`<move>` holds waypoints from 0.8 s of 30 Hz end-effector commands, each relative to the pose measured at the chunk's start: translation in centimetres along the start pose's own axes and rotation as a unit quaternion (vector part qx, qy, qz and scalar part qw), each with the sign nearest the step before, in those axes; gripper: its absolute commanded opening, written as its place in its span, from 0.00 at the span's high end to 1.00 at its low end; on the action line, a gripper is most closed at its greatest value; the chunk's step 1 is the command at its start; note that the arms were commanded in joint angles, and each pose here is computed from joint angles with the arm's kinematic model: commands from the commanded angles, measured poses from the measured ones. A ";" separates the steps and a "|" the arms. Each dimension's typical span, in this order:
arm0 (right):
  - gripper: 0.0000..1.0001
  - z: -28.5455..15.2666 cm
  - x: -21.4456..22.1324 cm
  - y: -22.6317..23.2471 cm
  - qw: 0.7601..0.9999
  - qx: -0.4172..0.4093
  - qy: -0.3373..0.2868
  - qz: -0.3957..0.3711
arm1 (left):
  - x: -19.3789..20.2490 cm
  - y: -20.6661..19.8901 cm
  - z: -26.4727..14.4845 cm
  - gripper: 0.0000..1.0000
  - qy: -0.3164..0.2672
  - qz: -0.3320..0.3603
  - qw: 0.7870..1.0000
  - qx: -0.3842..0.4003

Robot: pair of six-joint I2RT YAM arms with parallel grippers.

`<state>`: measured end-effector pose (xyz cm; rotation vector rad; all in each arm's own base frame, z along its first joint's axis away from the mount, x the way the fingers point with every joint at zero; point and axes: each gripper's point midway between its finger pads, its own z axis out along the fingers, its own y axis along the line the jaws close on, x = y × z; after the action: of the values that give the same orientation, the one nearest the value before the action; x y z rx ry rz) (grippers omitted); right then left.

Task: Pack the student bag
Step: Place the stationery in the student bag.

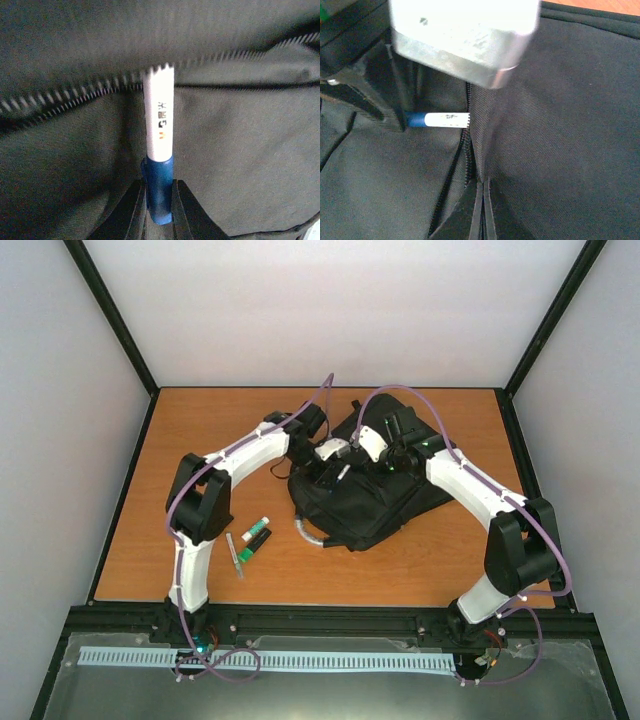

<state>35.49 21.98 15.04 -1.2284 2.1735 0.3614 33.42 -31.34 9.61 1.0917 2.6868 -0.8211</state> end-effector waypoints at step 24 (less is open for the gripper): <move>0.97 -1.7 -1.9 1.3 0.999 -0.027 -0.021 -0.013 | -7.3 -2.2 -4.4 0.69 -0.095 0.004 0.995 0.035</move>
<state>35.73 22.01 16.60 -1.2367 2.1655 0.3597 37.32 -35.33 12.18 0.9577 2.6507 -1.0043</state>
